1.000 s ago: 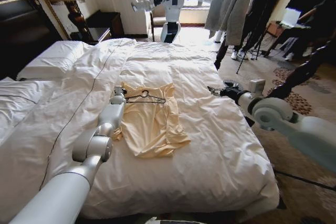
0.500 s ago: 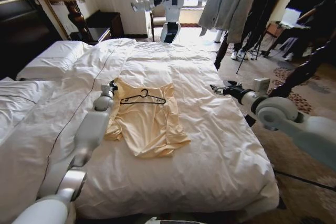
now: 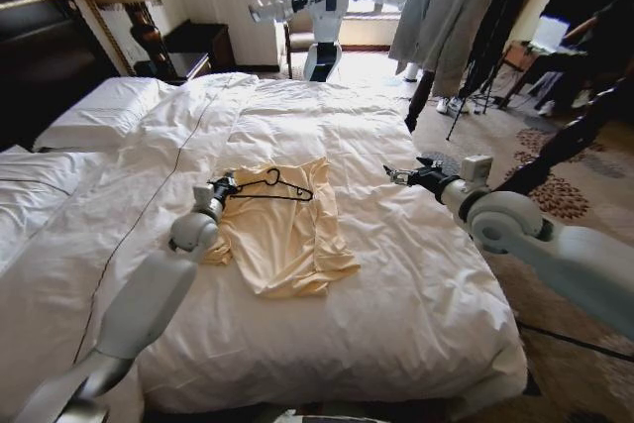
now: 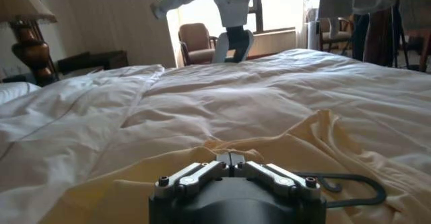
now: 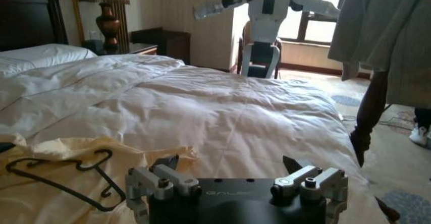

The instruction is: Pick up the clothes from the bed and hang them on the clothes hanger.

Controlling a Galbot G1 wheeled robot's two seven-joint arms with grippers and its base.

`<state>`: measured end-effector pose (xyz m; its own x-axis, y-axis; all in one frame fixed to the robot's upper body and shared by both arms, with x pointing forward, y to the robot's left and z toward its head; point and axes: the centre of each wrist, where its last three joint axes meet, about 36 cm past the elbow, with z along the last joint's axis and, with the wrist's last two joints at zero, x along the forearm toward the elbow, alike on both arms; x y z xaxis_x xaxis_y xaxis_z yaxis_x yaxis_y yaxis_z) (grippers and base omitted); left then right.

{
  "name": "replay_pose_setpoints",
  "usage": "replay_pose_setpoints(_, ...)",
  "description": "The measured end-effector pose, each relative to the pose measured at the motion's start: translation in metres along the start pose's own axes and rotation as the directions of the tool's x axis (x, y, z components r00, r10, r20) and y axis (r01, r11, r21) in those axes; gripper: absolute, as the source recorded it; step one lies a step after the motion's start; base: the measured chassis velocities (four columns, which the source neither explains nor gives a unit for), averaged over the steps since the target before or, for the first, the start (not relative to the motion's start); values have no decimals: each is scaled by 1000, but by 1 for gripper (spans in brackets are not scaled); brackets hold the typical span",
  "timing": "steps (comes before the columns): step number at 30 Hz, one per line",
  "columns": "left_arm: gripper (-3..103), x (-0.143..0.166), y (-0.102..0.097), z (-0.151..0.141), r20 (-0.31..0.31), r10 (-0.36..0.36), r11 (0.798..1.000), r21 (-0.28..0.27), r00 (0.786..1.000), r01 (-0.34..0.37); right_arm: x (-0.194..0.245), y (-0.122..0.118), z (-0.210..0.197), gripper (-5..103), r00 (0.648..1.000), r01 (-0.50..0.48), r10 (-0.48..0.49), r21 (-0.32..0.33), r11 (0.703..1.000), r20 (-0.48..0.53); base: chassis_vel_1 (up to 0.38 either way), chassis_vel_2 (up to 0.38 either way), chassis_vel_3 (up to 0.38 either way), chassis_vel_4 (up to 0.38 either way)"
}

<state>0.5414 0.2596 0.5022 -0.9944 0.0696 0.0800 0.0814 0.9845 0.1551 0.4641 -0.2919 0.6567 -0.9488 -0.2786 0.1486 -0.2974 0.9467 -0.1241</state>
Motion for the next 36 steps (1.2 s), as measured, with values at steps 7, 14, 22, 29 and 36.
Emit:
replay_pose_setpoints(7, 0, -34, -76, 27, -43, 63, 998, 19, 997, -62, 9, -3, 2, 100, 999, -34, 34, 7, 999, 1, 0, 0, 0, 0)
replay_pose_setpoints(14, 0, -30, -98, 51, -79, 50, 999, 2, 996, -50, 10, -7, -4, 100, 998, -55, 54, 7, 998, 11, 0, 0, 0, 0)
replay_pose_setpoints(22, 2, -23, -94, 52, -111, -12, 1000, -16, 994, 11, 5, -3, -3, 100, 999, -46, 46, -1, 999, 8, 0, 0, 0, 0)
replay_pose_setpoints(29, 29, 4, -35, 41, -78, -114, 993, -16, 990, 113, -2, 3, -2, 100, 1000, -30, 30, -12, 999, 6, 0, 0, 0, 0)
replay_pose_setpoints(36, 56, 54, 58, 48, -112, -224, 973, -80, 968, 216, -11, 11, 0, 100, 1000, 1, -1, -27, 1000, 4, 0, 0, 0, 0)
